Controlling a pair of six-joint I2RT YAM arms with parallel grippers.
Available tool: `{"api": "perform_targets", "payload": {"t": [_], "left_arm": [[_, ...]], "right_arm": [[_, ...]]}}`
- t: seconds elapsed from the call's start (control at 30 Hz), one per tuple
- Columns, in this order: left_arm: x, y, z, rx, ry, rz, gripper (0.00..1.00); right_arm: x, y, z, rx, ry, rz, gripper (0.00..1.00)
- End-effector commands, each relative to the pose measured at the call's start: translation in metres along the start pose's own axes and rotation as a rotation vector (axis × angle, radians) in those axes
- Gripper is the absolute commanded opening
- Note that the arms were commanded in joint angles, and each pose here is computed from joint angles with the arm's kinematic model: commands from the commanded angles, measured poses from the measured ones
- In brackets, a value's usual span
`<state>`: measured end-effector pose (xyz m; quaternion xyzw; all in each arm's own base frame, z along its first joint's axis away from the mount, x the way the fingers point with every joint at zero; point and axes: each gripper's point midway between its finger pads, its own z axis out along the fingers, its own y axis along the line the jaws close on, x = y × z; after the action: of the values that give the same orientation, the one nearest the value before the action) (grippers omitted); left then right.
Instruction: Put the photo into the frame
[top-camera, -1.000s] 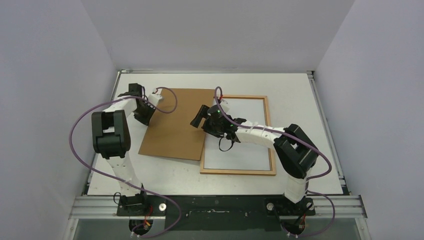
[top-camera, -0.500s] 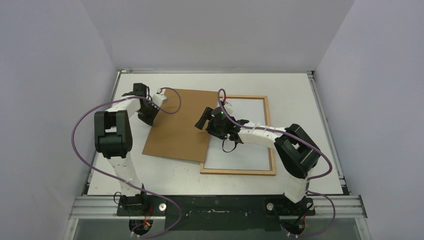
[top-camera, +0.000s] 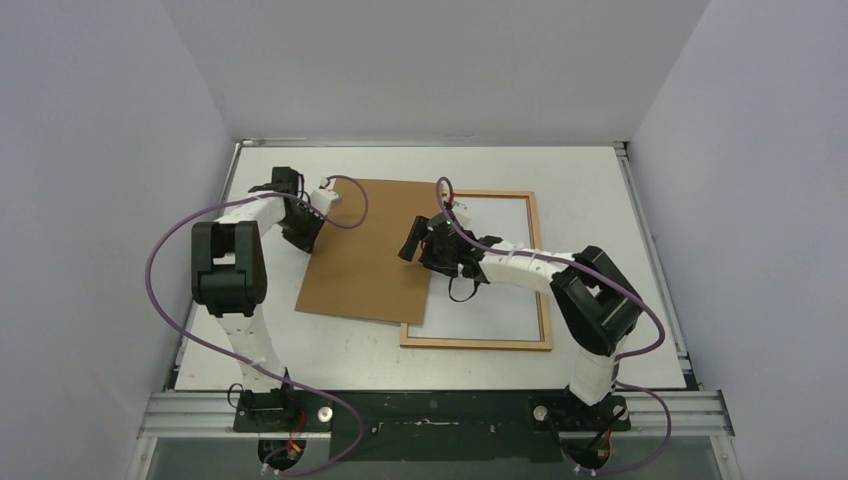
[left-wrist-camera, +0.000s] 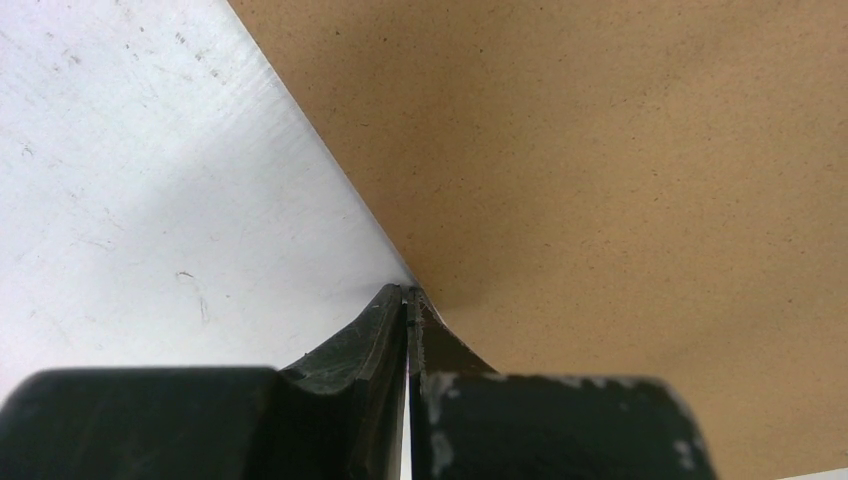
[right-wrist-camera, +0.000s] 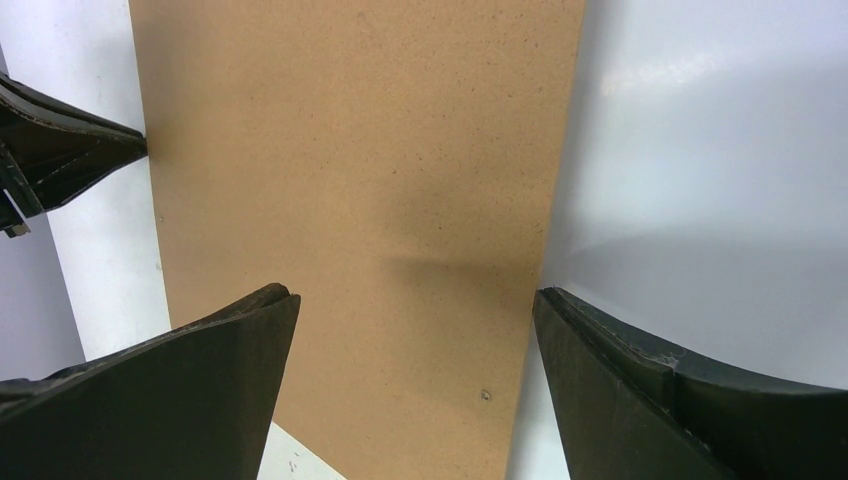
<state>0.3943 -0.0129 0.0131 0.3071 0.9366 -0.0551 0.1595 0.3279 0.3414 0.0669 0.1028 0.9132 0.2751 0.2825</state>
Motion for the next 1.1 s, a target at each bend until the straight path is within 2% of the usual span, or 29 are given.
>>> {"api": "perform_targets", "payload": {"t": [0.0,0.67,1.07], "left_arm": [[0.015,-0.058,0.011,0.222,0.055,-0.048,0.02],[0.018,-0.054,0.014,0.211,0.07,-0.055,0.02],[0.018,-0.052,0.016,0.203,0.075,-0.058,0.01]], "right_arm": [[-0.038,0.063,-0.028,-0.206,-0.095,0.002,0.9],[-0.054,0.035,-0.031,-0.165,-0.105,-0.03,0.9],[-0.04,0.013,-0.023,-0.124,-0.061,-0.022,0.9]]}}
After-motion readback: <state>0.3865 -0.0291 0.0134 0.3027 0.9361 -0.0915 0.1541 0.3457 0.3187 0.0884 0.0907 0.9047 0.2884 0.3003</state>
